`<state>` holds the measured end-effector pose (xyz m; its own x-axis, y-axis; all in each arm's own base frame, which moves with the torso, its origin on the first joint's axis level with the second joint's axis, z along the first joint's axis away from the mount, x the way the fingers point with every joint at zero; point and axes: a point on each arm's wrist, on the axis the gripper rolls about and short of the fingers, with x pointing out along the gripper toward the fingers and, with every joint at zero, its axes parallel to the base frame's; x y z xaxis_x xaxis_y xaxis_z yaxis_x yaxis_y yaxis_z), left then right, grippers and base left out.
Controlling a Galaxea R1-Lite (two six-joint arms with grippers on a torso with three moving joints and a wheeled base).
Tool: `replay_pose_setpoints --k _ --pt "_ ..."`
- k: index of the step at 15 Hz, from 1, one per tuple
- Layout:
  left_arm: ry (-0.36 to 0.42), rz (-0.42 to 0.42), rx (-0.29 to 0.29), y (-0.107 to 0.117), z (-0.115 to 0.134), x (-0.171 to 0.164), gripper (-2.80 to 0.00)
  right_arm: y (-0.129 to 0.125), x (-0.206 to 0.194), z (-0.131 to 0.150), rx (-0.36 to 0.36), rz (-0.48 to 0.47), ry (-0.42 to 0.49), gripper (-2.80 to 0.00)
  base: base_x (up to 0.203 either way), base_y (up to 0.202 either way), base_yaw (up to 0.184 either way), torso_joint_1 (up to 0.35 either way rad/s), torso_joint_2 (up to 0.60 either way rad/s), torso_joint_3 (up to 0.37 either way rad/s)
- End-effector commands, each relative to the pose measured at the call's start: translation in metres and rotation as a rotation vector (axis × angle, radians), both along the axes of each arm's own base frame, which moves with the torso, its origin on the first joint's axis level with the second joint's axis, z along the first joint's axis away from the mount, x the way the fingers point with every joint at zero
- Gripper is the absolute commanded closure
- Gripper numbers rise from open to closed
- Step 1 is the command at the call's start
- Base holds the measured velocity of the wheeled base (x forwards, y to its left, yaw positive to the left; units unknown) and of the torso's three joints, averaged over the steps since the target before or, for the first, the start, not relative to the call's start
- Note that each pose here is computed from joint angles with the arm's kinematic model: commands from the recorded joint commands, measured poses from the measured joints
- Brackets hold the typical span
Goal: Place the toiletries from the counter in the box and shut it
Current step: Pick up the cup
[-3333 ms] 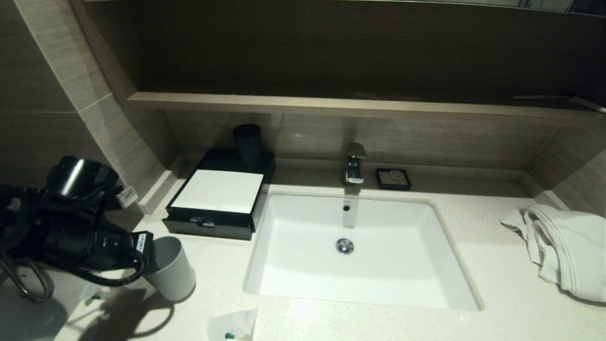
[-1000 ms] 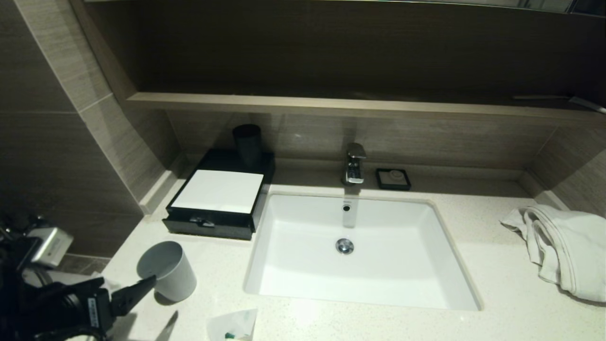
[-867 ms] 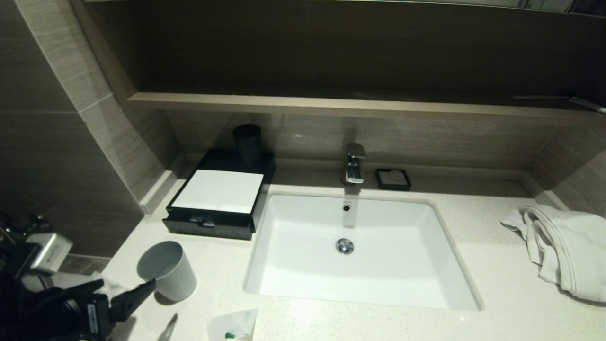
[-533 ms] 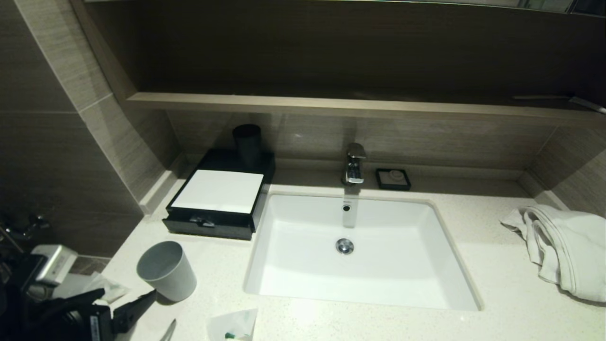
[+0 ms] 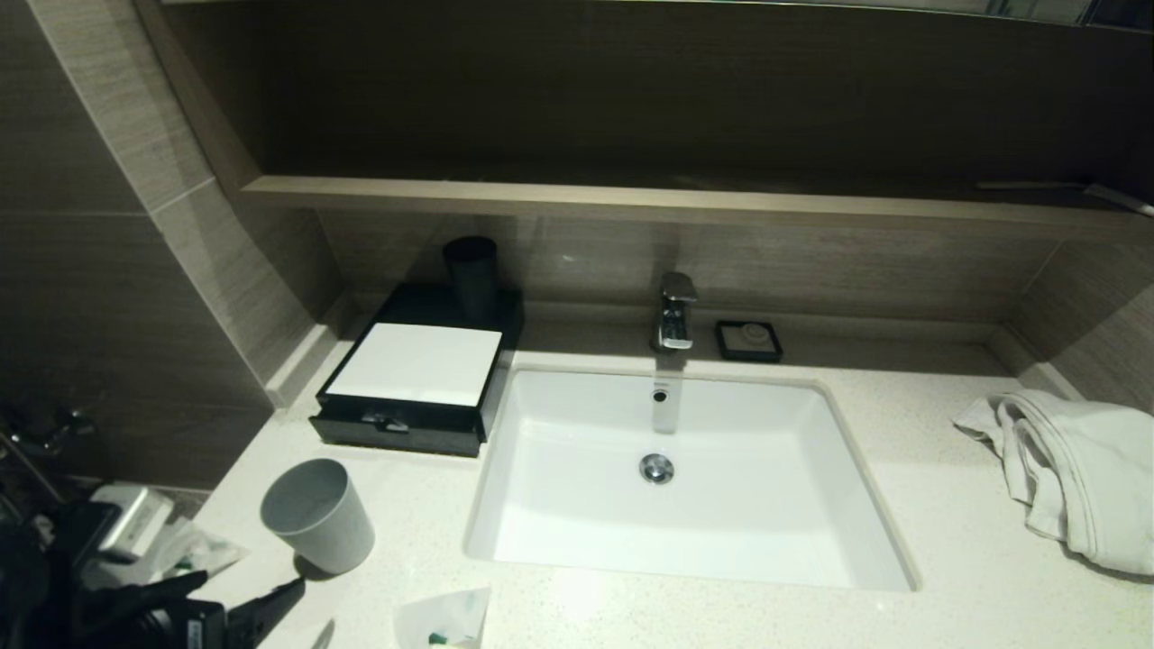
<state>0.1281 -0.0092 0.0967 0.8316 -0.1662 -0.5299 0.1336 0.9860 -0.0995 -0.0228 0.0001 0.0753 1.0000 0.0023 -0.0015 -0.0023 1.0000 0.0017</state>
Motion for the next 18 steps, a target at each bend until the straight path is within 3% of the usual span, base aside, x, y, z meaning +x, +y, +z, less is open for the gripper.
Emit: replay_pose_setpoints --k 1,7,18 --pt "0.035 -0.002 0.001 0.0 -0.009 0.006 -2.8 0.0 0.0 0.0 0.0 0.0 0.0 0.0 0.0 0.0 0.0 0.0 0.0 0.0" --pt "0.017 -0.025 0.001 -0.004 -0.017 0.01 -2.8 0.0 0.0 0.0 0.0 0.001 0.0 0.0 0.0 0.0 0.0 0.0 0.0 0.0" --pt "0.065 -0.073 0.011 -0.013 -0.03 0.025 -2.8 0.0 0.0 0.0 0.0 0.001 0.0 0.0 0.0 0.0 0.0 0.0 0.0 0.0"
